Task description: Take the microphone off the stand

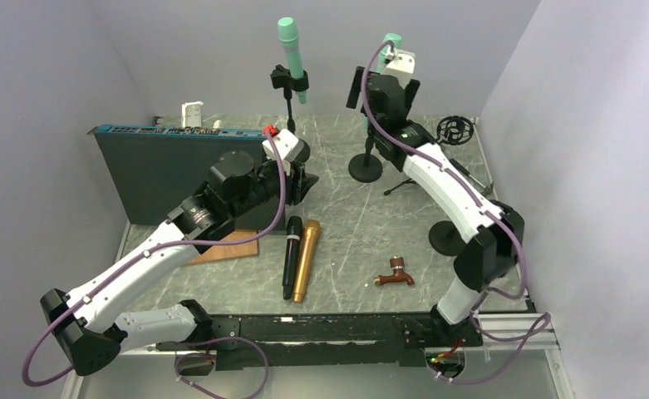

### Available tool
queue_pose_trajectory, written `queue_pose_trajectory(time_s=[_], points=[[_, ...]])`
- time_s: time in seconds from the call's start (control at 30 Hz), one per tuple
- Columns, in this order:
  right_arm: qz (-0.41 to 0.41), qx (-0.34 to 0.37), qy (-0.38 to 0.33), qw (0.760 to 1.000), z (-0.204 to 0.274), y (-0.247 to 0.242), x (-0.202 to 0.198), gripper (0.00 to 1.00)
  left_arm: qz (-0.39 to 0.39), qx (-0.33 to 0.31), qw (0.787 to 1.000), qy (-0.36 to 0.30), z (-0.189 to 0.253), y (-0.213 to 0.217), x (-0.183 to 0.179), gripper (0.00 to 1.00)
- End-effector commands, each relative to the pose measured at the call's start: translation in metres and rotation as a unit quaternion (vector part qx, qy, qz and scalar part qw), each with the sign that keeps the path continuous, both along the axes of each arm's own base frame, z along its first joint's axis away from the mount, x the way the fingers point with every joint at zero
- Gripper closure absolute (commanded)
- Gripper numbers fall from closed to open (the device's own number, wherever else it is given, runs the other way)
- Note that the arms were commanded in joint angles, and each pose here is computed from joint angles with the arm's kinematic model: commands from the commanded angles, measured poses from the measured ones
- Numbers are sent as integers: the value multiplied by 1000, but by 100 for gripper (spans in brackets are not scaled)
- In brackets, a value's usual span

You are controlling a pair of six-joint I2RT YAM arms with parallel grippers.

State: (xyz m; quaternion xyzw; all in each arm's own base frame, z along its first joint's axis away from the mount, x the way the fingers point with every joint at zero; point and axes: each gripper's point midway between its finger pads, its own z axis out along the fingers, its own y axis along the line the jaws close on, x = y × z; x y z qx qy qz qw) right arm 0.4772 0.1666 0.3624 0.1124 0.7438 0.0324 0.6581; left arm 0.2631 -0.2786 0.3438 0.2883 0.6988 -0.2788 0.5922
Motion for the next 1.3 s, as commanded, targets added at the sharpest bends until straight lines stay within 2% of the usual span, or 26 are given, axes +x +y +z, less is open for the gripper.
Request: queue_pose_trajectory(time_s=[0.0,0.27,0.43,0.57,0.67,0.77,0.8,1.03,1.27], points=[[-68,-31,11,997,5,-12,6,5,-4,-19,1000,-20,19,0,-3,50],[-105,-72,35,991,-8,-11,15,21,-4,-18,1000,-24,18,0,-3,50],[-93,-96,41,990,-11,-8,18,33,-4,-16,1000,-17,15,-1,-1,49],[-61,-106,45,991,-13,0,17,52,6,-12,1000,-14,12,0,2,49],[-30,-106,52,993,-14,6,13,78,-1,-12,1000,-13,13,-2,0,50],[32,-110,49,992,-10,19,5,97,8,-13,1000,-10,11,0,2,51],[55,-109,41,992,-2,22,-1,100,4,-15,1000,-10,13,-1,0,52],[198,-80,4,977,22,32,-58,100,-10,-28,999,-17,23,-1,-6,51],[361,-94,-32,927,32,48,-129,100,-35,-41,998,-13,29,-6,-15,51]])
